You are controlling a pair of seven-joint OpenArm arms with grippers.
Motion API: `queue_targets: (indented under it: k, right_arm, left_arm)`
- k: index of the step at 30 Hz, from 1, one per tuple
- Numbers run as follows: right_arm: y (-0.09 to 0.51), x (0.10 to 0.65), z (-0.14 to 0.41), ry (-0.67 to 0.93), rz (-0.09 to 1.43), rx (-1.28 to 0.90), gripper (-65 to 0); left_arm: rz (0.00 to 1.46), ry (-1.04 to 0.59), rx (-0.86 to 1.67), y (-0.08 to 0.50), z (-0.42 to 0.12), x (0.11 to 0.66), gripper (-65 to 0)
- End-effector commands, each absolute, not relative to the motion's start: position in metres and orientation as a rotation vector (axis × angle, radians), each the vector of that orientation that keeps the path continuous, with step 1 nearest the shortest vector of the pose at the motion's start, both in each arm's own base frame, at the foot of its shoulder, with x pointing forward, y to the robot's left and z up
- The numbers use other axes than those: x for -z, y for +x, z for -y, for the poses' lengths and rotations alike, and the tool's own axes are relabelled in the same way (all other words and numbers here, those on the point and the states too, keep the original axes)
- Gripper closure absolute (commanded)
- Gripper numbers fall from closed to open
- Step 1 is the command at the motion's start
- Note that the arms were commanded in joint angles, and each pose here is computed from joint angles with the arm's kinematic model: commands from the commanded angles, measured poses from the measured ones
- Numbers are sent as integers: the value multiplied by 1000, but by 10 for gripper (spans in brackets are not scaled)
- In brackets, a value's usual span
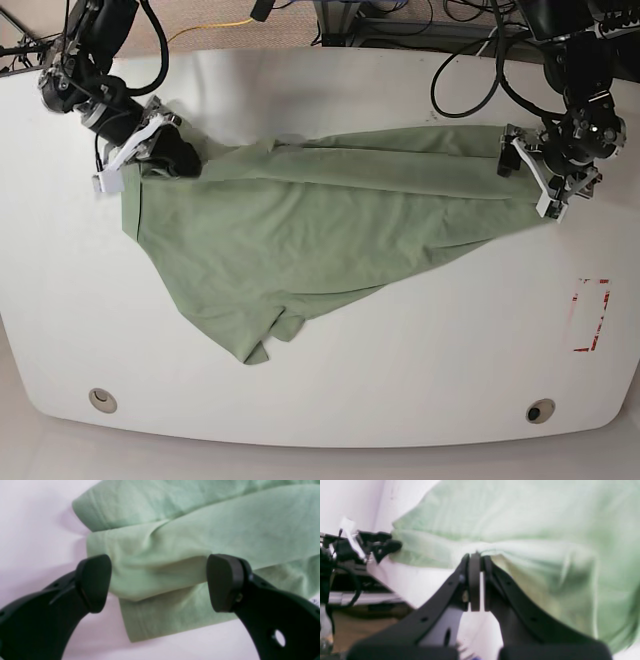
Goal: Fold the T-shirt properly
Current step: 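Release and regrasp the shirt edge with the right gripper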
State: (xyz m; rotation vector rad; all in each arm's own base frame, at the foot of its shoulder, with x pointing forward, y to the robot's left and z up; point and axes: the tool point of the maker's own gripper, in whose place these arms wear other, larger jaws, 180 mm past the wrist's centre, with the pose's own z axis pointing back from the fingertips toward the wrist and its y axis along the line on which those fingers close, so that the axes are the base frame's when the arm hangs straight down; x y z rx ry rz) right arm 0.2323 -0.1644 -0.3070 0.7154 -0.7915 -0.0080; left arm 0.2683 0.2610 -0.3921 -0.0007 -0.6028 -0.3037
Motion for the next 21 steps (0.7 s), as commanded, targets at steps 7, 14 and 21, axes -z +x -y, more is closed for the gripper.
queue_targets:
  k: [7,14,21]
  right_arm:
    - [278,298,183,725,864,-69,0]
    - [303,302,182,693,846,-111,0]
    - [333,296,184,550,844,-200,0]
  left_arm:
    - [640,18,315,276,-266,380,-554]
    - [638,17,315,276,-266,380,-554]
    - [634,15,313,275,-266,382,-554]
